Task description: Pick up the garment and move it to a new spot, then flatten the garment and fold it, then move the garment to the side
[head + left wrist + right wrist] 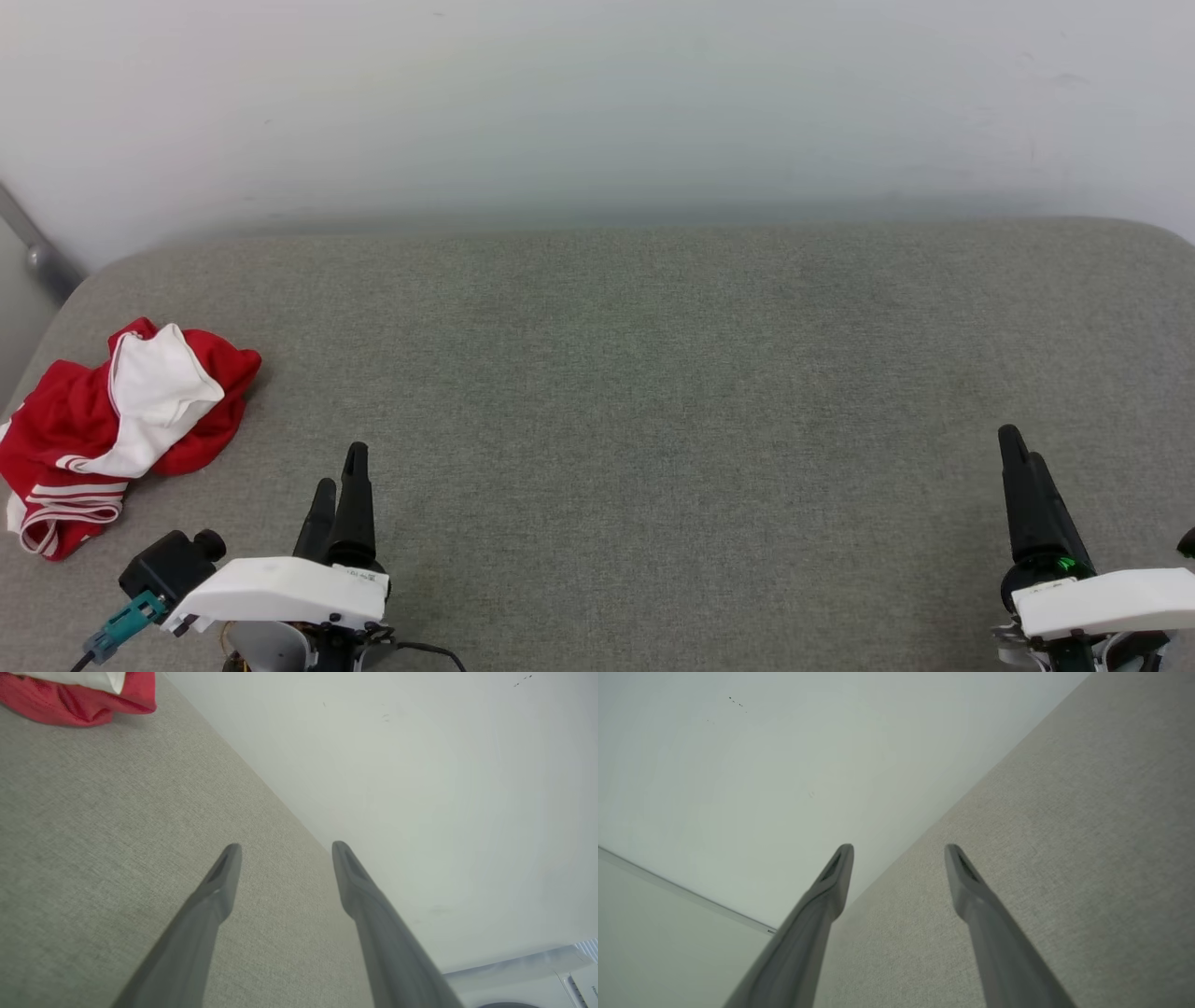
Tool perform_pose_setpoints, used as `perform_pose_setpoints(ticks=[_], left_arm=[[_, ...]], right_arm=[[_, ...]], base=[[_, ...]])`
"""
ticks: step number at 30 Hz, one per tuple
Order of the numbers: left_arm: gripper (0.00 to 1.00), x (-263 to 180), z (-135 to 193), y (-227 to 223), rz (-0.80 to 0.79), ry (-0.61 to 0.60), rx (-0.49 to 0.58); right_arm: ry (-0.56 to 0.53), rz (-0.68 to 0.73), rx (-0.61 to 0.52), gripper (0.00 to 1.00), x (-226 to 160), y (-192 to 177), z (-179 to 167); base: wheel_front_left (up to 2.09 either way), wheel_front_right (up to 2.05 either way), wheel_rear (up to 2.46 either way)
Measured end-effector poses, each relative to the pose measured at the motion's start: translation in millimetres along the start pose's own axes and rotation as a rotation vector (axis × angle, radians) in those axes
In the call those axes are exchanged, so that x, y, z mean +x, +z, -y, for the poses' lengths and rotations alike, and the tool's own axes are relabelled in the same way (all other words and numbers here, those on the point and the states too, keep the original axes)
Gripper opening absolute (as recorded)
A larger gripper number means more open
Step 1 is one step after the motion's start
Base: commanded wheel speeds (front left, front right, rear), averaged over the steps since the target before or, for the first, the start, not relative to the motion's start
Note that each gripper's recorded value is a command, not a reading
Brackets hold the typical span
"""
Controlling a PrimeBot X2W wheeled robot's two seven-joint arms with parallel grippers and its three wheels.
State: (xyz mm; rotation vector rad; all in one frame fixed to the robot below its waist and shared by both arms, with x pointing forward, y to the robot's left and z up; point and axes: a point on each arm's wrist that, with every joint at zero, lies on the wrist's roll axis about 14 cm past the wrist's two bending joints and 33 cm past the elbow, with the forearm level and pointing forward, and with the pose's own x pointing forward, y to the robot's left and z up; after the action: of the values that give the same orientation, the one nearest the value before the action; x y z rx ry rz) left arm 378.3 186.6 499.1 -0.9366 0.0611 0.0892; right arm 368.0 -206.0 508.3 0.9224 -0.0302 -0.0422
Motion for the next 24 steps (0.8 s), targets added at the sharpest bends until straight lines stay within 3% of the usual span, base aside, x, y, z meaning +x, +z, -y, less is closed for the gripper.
perform_pose_setpoints(ticks=[24], left_arm=[[1.0,-5,11,1,0.059,-0.004,0.385]], right_arm=[[0.047,0.015,-0.361,1.0,-7,-3,-10]], base=[[0.0,0.0,0.0]])
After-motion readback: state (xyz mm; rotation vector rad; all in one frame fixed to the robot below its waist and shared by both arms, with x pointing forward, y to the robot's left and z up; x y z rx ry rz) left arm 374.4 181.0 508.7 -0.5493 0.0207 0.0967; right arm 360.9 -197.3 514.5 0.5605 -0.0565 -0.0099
